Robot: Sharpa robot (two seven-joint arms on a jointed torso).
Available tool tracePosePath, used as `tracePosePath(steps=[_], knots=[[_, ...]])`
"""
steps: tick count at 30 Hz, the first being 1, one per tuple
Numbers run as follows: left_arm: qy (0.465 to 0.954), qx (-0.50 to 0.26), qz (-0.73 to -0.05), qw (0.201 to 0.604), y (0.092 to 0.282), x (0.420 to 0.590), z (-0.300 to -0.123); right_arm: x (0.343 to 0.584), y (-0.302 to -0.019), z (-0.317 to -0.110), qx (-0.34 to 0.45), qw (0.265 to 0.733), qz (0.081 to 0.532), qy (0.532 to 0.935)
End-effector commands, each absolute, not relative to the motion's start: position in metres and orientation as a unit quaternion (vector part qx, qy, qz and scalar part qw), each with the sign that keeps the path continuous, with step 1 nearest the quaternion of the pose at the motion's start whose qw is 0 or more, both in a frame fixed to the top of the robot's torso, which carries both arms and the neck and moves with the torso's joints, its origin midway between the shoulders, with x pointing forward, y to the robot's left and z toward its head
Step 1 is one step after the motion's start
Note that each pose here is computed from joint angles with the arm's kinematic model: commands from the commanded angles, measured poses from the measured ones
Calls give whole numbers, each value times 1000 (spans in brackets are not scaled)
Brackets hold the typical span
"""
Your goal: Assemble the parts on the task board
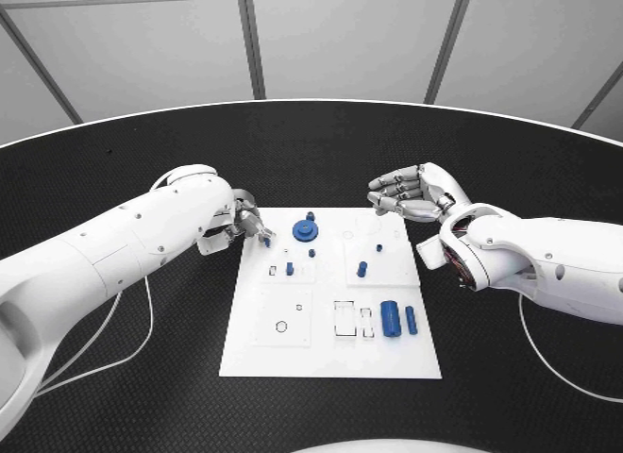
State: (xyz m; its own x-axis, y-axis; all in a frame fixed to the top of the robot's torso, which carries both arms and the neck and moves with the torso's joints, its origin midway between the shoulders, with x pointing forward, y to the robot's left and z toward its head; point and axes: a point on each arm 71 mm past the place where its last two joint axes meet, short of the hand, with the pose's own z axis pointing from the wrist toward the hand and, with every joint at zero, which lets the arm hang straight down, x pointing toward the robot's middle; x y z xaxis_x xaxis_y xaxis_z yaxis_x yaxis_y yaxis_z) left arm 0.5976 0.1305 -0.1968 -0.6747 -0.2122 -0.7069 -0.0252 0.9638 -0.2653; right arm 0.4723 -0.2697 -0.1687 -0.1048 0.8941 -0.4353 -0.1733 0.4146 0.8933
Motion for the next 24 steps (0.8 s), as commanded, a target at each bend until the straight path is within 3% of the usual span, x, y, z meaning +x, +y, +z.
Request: tracePosePath(steps=[1, 24], knots=[[908, -67, -119, 397, 130, 598, -197, 472, -270, -169, 304, 596, 448, 593], [915, -93, -149, 363, 133, 596, -201, 473, -270, -169, 304, 596, 447, 593]])
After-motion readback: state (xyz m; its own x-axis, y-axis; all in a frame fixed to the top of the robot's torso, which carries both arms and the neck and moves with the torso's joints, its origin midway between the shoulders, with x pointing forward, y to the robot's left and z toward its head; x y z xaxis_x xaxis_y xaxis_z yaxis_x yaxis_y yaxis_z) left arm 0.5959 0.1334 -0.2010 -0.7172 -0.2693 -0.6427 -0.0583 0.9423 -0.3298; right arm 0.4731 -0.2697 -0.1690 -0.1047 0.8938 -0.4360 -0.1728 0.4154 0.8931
